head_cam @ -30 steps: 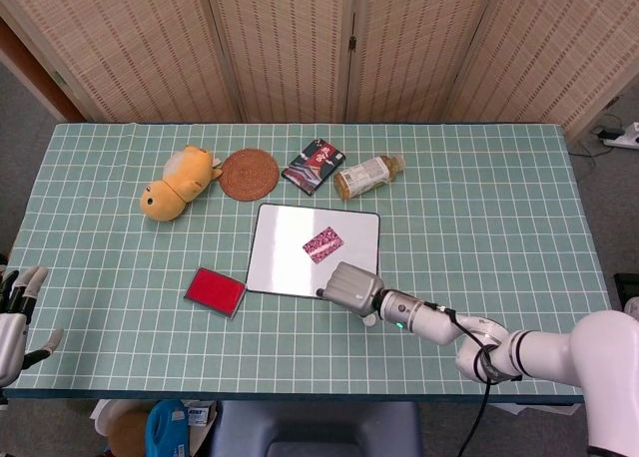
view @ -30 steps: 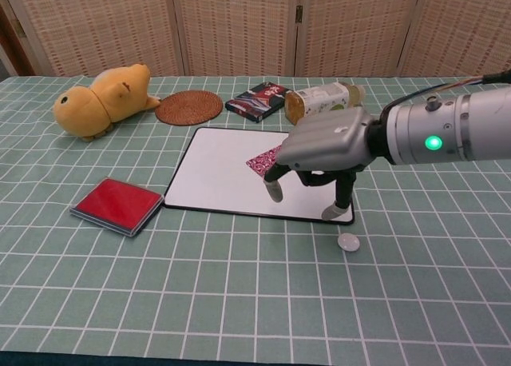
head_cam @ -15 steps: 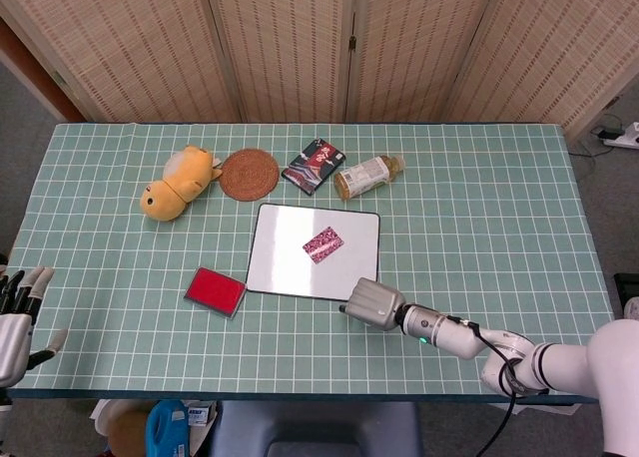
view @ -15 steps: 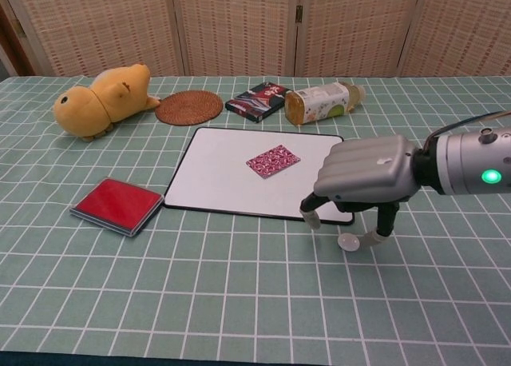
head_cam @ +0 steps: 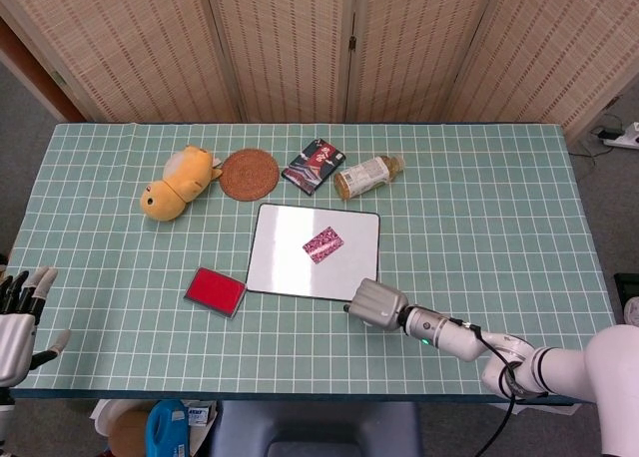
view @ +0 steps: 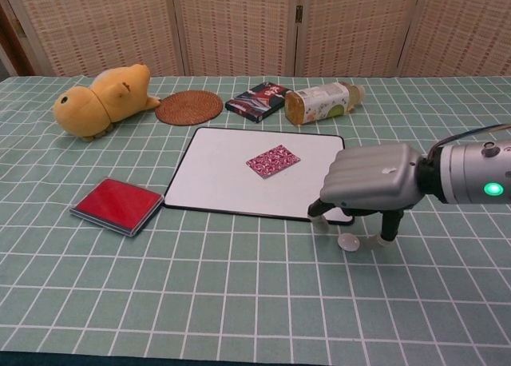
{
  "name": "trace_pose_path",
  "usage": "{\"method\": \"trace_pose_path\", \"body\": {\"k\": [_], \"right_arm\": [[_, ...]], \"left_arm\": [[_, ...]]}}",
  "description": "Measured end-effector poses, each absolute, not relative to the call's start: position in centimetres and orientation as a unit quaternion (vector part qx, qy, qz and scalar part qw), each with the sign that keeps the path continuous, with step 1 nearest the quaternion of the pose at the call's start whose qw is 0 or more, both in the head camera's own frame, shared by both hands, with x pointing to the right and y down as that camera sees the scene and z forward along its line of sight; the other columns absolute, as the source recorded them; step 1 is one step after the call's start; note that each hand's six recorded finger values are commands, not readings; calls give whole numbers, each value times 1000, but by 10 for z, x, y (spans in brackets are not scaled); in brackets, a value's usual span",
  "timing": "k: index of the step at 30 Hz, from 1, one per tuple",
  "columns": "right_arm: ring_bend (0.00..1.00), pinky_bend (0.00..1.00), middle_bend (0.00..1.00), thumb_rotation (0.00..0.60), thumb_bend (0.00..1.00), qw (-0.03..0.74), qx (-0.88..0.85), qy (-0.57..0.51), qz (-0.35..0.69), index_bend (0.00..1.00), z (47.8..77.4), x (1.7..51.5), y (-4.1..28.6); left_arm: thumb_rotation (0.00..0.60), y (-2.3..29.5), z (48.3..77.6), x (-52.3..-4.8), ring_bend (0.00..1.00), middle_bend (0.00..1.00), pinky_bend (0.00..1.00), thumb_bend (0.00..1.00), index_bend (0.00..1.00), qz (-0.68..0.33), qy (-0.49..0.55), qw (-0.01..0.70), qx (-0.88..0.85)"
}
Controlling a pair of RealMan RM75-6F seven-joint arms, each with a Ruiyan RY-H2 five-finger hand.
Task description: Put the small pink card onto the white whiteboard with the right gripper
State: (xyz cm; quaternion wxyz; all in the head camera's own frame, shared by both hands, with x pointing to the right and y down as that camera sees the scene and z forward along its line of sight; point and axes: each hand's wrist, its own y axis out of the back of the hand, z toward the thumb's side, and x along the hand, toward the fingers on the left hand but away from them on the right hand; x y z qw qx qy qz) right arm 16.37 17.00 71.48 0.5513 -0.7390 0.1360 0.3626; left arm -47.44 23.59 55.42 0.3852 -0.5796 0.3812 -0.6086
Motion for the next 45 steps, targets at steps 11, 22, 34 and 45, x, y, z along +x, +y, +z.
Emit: {"method": "trace_pose_path", "body": {"k": [11,22,34,45], "right_arm": [[978,999,915,600,207,552,-734,141,370,403,722,169,175],[978,999,915,600,206,552,-736,135,368,437,723,167,175],[982,999,919,600,251,550,-738,138,366,491,724,164,178],[986,1000,920,600,268,551,-742,116,364,512,717,157,167]], "left_arm": [[600,236,554,-473,0,0,0,262,0,-605,381,385,-583],[600,236,553,-473,0,0,0,261,0,-605,381,386,-583],[600,237,553,-474,0,0,0,262,0,-605,381,385,-584],[600,237,553,-474,0,0,0,262,0,-603,383,380,-588]]}}
